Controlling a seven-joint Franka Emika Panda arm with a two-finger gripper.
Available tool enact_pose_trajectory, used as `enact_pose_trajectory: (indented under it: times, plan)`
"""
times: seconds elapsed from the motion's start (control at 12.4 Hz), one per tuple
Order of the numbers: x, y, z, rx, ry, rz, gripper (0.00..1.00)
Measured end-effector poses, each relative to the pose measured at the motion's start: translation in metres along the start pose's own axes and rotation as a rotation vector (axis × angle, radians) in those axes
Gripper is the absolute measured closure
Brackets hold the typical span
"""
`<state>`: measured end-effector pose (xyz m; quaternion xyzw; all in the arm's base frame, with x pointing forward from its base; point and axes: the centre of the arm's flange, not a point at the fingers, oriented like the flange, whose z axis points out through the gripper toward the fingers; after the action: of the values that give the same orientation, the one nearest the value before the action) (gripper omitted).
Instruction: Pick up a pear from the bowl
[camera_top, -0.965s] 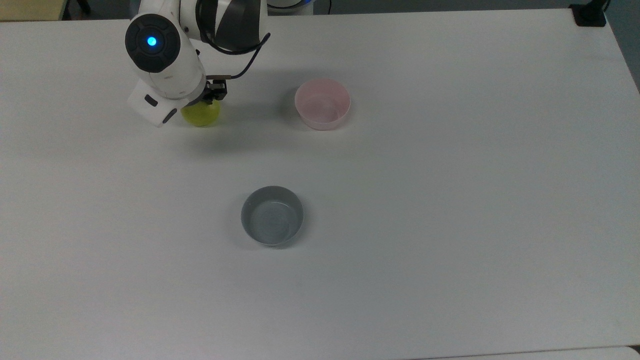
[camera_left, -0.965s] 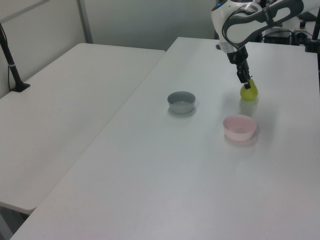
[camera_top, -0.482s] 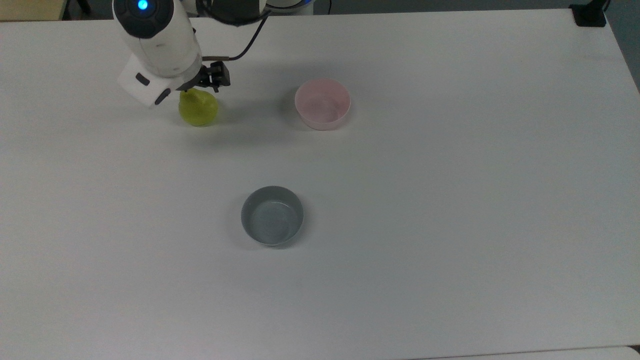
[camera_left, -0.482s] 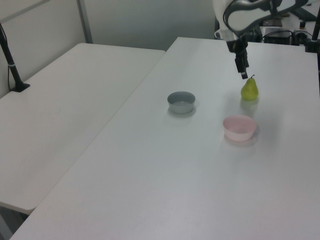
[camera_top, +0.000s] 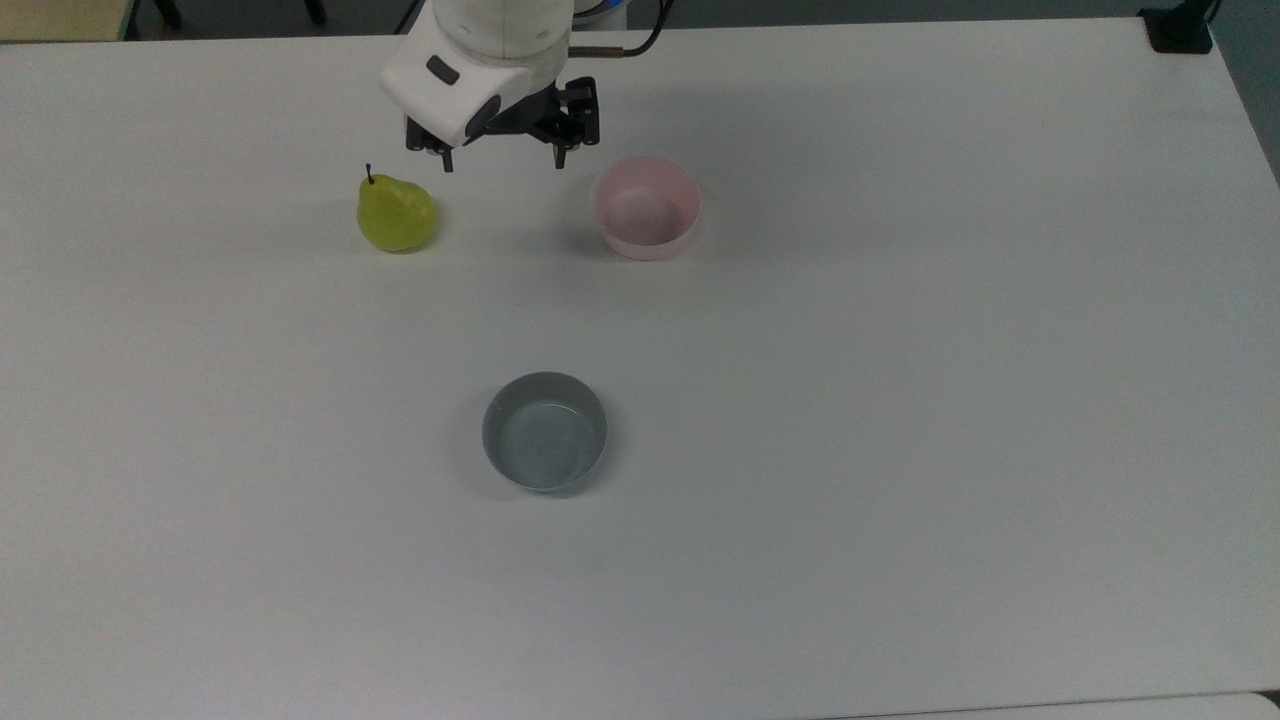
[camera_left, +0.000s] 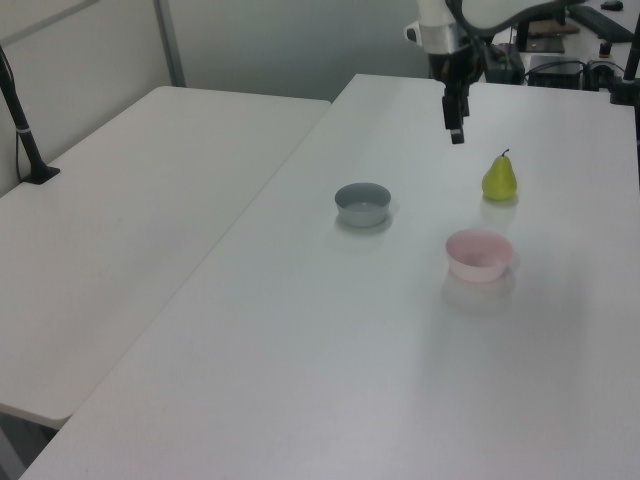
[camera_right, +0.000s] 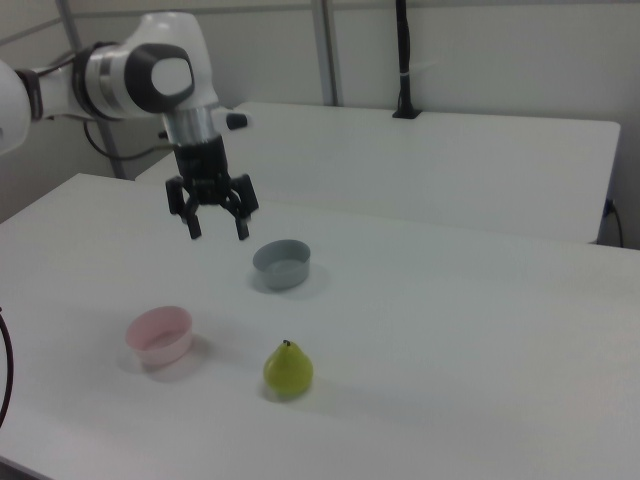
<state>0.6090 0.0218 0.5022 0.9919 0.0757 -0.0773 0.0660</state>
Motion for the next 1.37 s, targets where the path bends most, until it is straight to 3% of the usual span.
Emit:
enact_pose_trajectory:
  times: [0.24, 0.64, 1.05, 1.37]
  plan:
    - [-0.002, -0.003, -0.047, 0.062, 0.100, 0.016, 0.00]
    - [-0.030, 0.007, -0.096, 0.087, 0.188, 0.049, 0.00]
    - [-0.075, 0.044, -0.123, 0.103, 0.164, 0.127, 0.00]
    - [-0.074, 0.028, -0.121, 0.105, 0.147, 0.097, 0.00]
